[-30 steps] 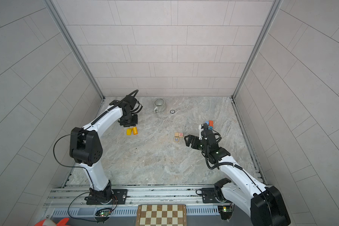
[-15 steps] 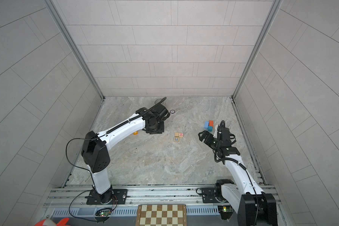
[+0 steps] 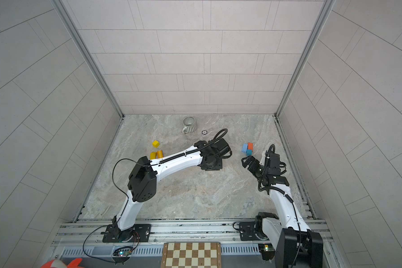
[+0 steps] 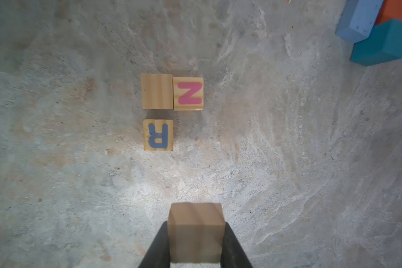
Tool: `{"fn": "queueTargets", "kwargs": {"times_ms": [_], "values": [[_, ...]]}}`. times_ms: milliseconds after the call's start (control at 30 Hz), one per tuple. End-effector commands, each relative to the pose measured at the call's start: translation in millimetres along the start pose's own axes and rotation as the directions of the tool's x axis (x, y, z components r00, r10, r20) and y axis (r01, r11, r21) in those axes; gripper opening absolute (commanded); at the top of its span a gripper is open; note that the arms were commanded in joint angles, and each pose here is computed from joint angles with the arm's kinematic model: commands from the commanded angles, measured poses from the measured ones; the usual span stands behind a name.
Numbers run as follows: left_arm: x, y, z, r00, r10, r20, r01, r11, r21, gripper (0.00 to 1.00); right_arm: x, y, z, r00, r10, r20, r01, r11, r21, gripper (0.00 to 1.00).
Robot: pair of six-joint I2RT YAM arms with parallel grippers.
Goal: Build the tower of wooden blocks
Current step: 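Carry the pine cube with the left gripper toward the N and R cubes, then lower the pine cube beside the R cube and open the left gripper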
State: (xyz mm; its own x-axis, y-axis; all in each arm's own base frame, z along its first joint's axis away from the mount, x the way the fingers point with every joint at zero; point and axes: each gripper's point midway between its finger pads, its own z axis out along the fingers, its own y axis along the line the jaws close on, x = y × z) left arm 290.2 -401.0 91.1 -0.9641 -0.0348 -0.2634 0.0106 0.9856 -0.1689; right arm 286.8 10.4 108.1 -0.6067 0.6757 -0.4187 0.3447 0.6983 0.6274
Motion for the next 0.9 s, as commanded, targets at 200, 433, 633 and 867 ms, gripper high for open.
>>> {"fn": "queueTargets", "kwargs": {"times_ms": [200,433,633,867], "values": [[6.6,-11.1,33.8,0.999,-0.034,-0.026,0.034,0.999,-0.021,0.17,5.8,-4.1,-0.3,1.000,-0.009,-0.007,0.009,1.000,-0.006,0.98],[11.1,-11.9,50.0,0.999,-0.036,-0.041,0.035,0.999,-0.028,0.17,4.9,-0.6,-0.9,1.000,-0.012,-0.004,0.012,1.000,-0.023,0.98],[12.6,-13.9,58.7,0.998,-0.036,-0.051,0.035,0.999,-0.030,0.19,5.2,0.4,-0.8,1.000,-0.013,-0.005,0.013,0.999,-0.031,0.98],[12.6,-10.8,64.2,0.998,-0.030,-0.053,0.027,0.998,-0.053,0.20,6.6,0.1,-0.1,1.000,-0.014,-0.007,0.014,0.999,-0.035,0.98]]}}
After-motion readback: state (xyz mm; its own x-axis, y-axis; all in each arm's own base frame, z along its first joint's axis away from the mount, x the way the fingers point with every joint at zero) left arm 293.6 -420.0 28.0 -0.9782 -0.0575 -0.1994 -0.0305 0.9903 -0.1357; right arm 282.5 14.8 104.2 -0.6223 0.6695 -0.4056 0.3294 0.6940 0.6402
